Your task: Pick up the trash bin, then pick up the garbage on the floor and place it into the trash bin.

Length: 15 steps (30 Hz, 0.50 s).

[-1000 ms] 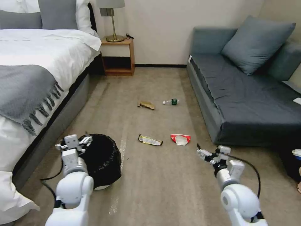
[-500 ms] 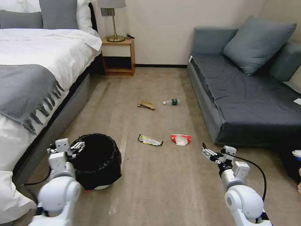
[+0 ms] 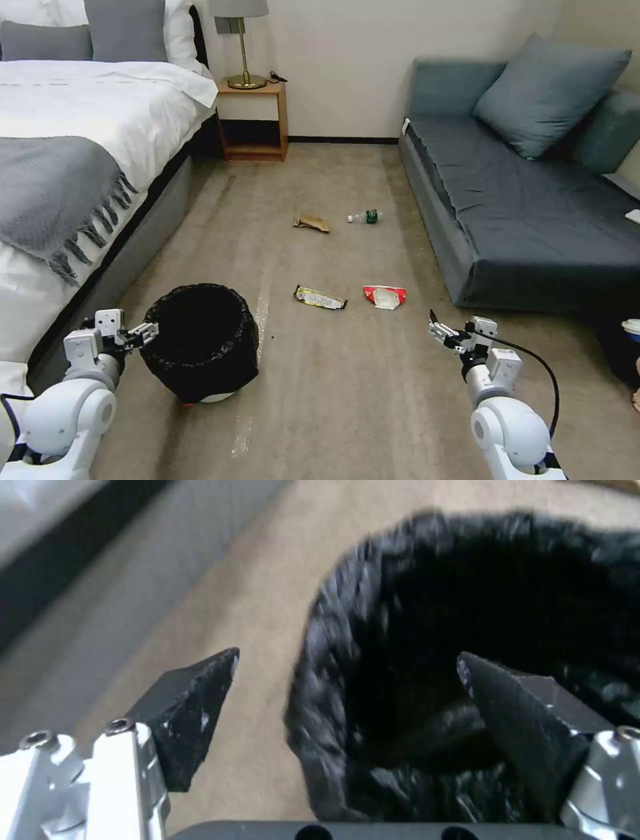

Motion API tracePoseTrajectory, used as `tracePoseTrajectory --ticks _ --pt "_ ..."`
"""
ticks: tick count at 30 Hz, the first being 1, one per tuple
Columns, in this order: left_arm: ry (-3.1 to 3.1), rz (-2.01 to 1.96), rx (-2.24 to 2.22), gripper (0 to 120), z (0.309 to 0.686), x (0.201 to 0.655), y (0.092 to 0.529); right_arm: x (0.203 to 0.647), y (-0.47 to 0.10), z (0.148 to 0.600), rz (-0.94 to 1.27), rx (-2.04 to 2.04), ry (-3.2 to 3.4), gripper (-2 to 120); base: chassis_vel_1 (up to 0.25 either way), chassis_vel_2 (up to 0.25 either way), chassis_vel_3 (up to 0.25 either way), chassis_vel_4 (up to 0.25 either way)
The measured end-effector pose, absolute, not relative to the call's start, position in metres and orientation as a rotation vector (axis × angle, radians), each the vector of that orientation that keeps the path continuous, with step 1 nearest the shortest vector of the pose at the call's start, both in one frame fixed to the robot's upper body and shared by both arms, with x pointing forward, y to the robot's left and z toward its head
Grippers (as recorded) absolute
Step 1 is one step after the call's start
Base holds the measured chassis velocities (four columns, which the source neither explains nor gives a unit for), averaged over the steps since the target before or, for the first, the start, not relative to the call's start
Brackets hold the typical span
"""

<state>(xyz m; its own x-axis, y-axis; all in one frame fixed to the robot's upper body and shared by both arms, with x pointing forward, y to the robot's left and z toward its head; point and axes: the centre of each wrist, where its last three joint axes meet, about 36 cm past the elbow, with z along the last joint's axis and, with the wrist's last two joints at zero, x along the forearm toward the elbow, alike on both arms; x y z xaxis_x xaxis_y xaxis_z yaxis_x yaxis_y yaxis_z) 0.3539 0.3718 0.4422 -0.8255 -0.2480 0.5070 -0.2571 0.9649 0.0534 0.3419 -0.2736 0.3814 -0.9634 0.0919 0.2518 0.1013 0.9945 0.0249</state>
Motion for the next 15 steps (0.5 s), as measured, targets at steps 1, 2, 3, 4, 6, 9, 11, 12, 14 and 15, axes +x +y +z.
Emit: tracePoseTrajectory --ticks 1,2,3,4,6,9,11,12,14,15 --pt "-2.57 0.044 0.359 88 0.439 0.357 0.371 0.342 -0.273 0.381 -0.055 -0.143 -2.884 100 0.0 0.0 0.0 0.0" --pt "-2.56 0.058 0.36 88 0.436 0.359 0.371 0.343 -0.273 0.38 -0.055 -0.144 -2.883 100 0.0 0.0 0.0 0.0" --pt "-2.547 0.074 0.364 88 0.432 0.363 0.37 0.343 -0.273 0.379 -0.055 -0.145 -2.882 100 0.0 0.0 0.0 0.0" --pt "-2.547 0.074 0.364 88 0.432 0.363 0.37 0.343 -0.273 0.379 -0.055 -0.145 -2.882 100 0.0 0.0 0.0 0.0" --pt "-2.526 0.091 0.377 88 0.426 0.371 0.371 0.343 -0.272 0.377 -0.054 -0.146 -2.879 100 0.0 0.0 0.0 0.0" --pt "-2.508 0.111 0.395 88 0.42 0.378 0.374 0.344 -0.272 0.376 -0.054 -0.147 -2.876 100 0.0 0.0 0.0 0.0" --pt "-2.489 0.143 0.412 88 0.415 0.385 0.378 0.345 -0.272 0.375 -0.054 -0.148 -2.874 100 0.0 0.0 0.0 0.0" --pt "-2.481 0.156 0.418 88 0.413 0.388 0.38 0.345 -0.272 0.375 -0.055 -0.148 -2.873 100 0.0 0.0 0.0 0.0" --pt "-2.469 0.177 0.426 88 0.409 0.394 0.383 0.346 -0.271 0.374 -0.057 -0.147 -2.872 100 0.0 0.0 0.0 0.0" --pt "-2.461 0.189 0.432 84 0.407 0.396 0.384 0.346 -0.27 0.374 -0.058 -0.147 -2.871 100 0.0 0.0 0.0 0.0"
